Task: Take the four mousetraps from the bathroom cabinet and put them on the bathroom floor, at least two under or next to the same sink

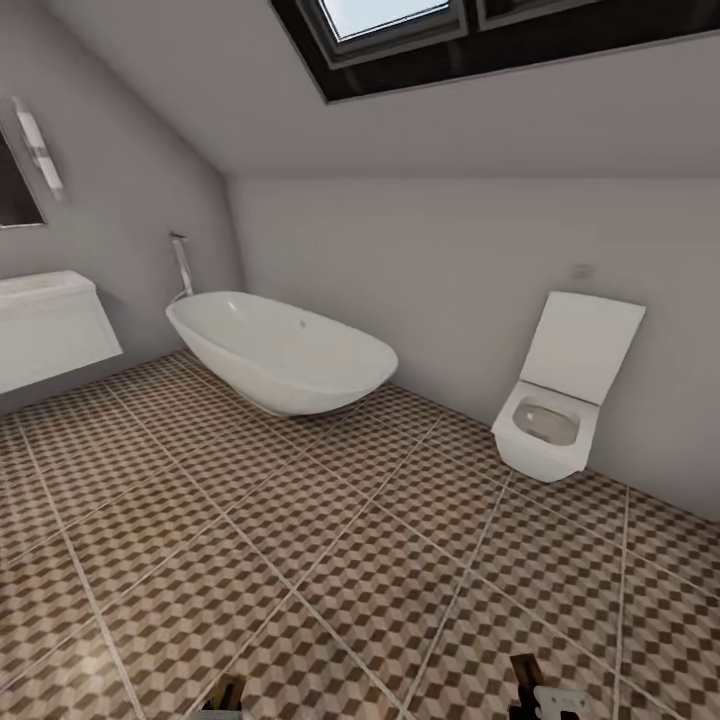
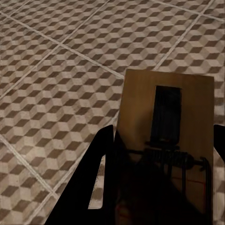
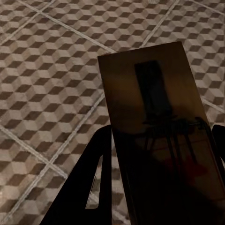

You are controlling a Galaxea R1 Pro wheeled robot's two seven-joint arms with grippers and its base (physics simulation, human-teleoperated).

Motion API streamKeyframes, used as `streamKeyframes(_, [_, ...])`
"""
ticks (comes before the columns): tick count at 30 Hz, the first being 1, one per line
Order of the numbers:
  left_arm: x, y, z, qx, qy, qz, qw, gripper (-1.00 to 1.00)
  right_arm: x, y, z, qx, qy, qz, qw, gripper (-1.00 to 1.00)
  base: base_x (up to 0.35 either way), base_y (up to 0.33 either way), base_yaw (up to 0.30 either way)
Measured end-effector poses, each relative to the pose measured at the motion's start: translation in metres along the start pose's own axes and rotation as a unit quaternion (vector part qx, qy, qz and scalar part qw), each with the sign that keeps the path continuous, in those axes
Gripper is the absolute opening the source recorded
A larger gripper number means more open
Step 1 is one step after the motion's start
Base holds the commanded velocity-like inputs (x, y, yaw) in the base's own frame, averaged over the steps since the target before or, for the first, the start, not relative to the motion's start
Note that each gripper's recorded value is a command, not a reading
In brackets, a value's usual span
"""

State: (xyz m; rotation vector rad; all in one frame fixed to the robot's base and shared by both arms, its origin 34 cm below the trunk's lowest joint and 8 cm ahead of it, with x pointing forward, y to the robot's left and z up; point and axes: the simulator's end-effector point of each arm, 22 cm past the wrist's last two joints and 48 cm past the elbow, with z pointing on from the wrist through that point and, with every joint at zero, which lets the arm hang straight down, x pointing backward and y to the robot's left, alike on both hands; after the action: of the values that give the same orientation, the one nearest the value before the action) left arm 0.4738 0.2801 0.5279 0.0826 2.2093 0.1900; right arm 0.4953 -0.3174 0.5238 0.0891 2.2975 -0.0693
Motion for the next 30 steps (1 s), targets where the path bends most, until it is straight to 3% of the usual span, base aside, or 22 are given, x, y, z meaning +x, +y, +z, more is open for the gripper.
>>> streamKeyframes(30, [-0.0002,-0.0004,0.0001,0.0,0.0,0.0,1.0,-1.0,0.0,0.0,0.0,0.0,0.0,0.0,1.0,-1.0,0.0,0.0,0.255])
